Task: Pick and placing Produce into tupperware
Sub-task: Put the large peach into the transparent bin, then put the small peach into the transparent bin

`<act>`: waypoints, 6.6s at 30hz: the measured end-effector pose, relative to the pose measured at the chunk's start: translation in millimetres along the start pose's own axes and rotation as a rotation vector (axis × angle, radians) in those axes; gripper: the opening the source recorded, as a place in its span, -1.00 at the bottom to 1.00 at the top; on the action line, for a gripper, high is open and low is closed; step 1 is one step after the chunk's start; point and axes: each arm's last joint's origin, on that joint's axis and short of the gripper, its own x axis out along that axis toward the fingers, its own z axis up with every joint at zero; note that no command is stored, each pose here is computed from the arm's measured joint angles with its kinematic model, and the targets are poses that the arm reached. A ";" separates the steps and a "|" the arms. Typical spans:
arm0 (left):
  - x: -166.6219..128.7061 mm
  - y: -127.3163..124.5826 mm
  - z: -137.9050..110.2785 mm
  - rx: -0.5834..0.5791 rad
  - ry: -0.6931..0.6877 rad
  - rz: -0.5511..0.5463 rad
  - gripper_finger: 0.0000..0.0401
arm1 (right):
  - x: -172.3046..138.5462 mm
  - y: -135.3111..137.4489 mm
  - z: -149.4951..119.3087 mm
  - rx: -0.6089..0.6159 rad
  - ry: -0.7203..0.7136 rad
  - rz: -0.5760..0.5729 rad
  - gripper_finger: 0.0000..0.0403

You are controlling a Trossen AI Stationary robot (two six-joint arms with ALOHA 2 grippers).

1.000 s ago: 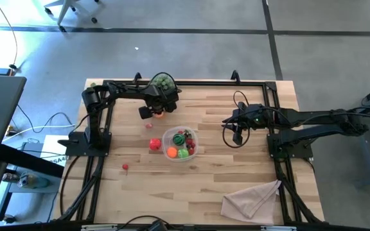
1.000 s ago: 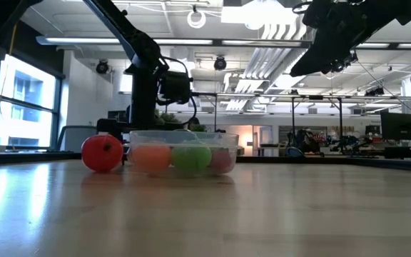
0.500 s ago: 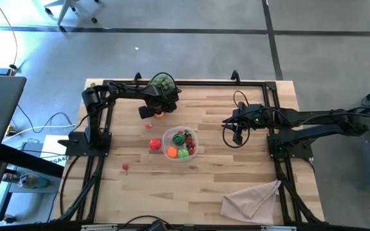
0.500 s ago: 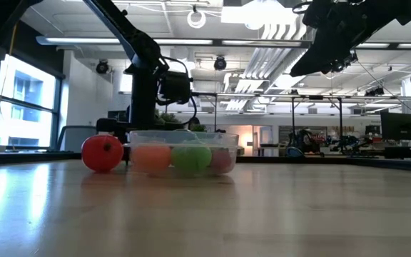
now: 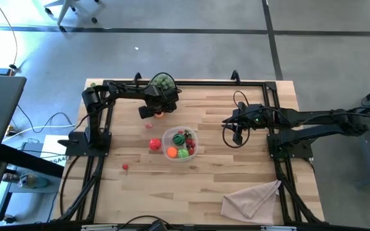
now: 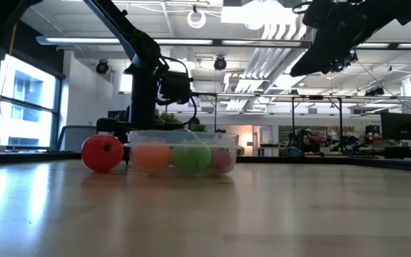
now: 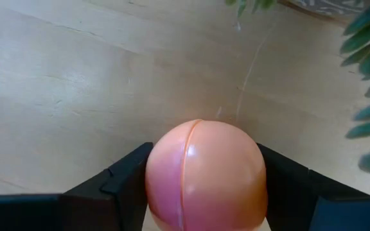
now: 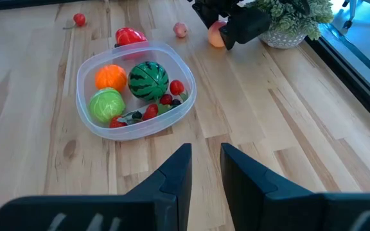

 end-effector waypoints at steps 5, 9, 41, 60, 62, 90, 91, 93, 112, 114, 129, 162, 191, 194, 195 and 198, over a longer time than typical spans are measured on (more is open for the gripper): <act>0.1 -0.2 0.0 0.000 -0.001 -0.002 0.20 | 0.0 0.0 0.0 0.000 0.000 0.000 -0.65; 0.1 -0.2 0.0 0.000 -0.001 -0.002 0.16 | 0.0 0.0 0.0 0.000 0.000 0.000 -0.65; -71.3 13.4 -20.9 0.061 0.128 -0.199 0.12 | -0.1 0.0 -0.4 0.000 0.004 0.000 -0.65; -125.1 33.8 -116.7 0.369 0.012 -0.385 0.14 | -0.1 0.0 -0.4 0.000 0.004 0.000 -0.65; -122.0 33.8 -124.1 0.391 -0.003 -0.371 0.15 | -0.1 0.0 -0.4 0.000 0.004 0.000 -0.65; -85.7 21.8 -154.6 1.108 -0.056 -0.291 0.18 | -0.1 -0.1 -0.4 0.000 0.004 0.000 -0.65; -84.2 21.4 -155.0 1.139 -0.059 -0.287 0.18 | -0.1 0.0 -0.4 0.000 0.004 0.000 -0.65; -82.9 21.3 -155.3 1.198 -0.060 -0.283 0.19 | -0.1 -0.1 -0.4 0.000 0.004 0.000 -0.65; -69.7 16.5 -159.0 1.353 -0.077 -0.252 0.19 | -0.1 0.0 -1.1 -0.001 0.011 -0.001 -0.65; -69.7 16.5 -158.9 1.352 -0.079 -0.251 0.19 | -0.1 -0.1 -1.0 -0.001 0.011 -0.001 -0.65; -69.6 16.9 -158.8 1.361 -0.079 -0.247 0.50 | -0.1 -0.1 -1.1 -0.001 0.011 -0.001 -0.65; -169.6 23.8 -119.6 0.483 -0.121 0.054 0.47 | 0.0 0.0 -1.1 -0.001 0.011 -0.001 -0.65; -36.9 50.7 5.7 0.366 0.367 0.025 0.96 | -0.1 -0.1 -1.1 -0.001 0.011 -0.001 -0.65; -31.4 52.9 5.3 0.382 0.325 0.038 0.90 | -0.1 -0.1 -1.1 -0.001 0.011 0.000 -0.65; -29.9 53.4 5.3 0.387 0.312 0.041 0.89 | -0.1 -0.1 -1.1 -0.001 0.011 -0.001 -0.65; -25.4 53.7 2.5 0.423 0.281 0.033 0.88 | 0.0 0.0 -1.1 -0.001 0.011 -0.001 -0.65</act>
